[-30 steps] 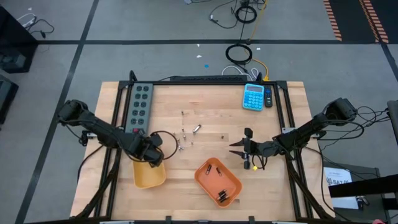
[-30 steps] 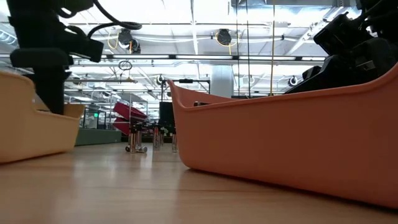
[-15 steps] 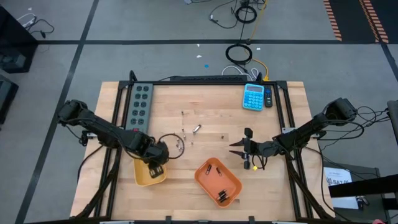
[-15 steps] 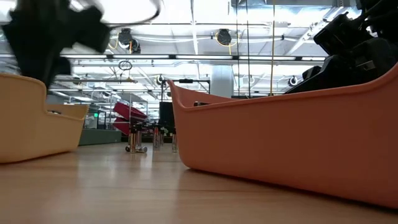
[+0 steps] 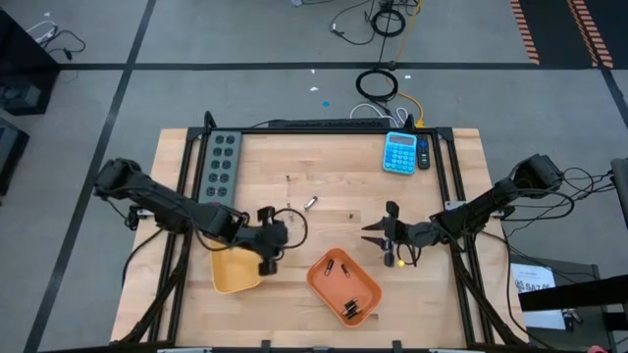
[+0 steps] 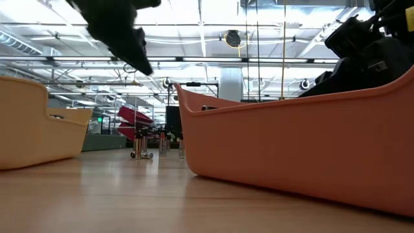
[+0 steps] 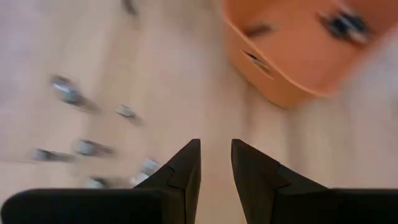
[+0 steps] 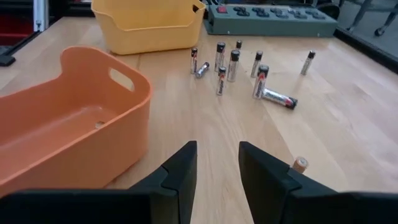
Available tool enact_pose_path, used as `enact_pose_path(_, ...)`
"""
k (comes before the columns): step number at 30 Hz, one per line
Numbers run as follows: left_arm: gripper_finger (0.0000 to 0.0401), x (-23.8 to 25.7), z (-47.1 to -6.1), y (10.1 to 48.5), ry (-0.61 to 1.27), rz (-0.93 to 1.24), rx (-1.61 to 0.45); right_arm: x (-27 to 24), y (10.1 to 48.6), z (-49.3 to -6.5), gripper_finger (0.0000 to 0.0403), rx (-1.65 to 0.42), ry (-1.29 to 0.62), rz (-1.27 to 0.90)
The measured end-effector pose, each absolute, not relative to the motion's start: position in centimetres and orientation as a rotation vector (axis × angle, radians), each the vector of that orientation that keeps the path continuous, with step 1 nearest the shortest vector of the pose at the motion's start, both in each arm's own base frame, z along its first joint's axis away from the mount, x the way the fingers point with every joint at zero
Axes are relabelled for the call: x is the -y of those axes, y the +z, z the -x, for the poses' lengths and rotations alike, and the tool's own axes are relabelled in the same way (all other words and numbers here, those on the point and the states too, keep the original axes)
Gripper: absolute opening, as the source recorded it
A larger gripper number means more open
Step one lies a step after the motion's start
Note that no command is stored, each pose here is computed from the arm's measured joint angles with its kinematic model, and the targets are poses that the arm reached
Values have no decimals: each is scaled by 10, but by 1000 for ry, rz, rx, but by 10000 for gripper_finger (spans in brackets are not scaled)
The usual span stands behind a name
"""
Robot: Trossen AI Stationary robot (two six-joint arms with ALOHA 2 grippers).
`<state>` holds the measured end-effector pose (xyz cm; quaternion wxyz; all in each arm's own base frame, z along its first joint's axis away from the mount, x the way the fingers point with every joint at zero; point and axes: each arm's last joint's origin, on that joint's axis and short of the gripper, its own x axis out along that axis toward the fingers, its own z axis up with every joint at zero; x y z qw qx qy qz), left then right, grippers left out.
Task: Sort batteries
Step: Put the silver battery into the yellow bin
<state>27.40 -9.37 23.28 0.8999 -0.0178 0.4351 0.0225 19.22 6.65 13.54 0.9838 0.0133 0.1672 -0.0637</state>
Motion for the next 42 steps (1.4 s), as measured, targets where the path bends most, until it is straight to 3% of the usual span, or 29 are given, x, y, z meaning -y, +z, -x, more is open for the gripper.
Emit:
enact_pose_path(5, 99, 81, -281, 228, 222, -1, -868, -67, 137, -193, 109, -322, -132, -61)
enact_pose_path(14, 99, 35, -290, 227, 333, 15, -894, -67, 136, -195, 102, -367, -142, -74)
enact_pose_path(24, 102, -61, -286, 226, 406, 74, -954, -58, 127, -191, 90, -423, -295, -66)
enact_pose_path(35, 172, -94, -280, 228, 415, 43, -945, -35, 121, -183, 90, -317, -542, -138)
enact_pose_path(42, 178, -114, -294, 197, 405, 99, -981, -31, 123, -183, 90, -321, -565, -7)
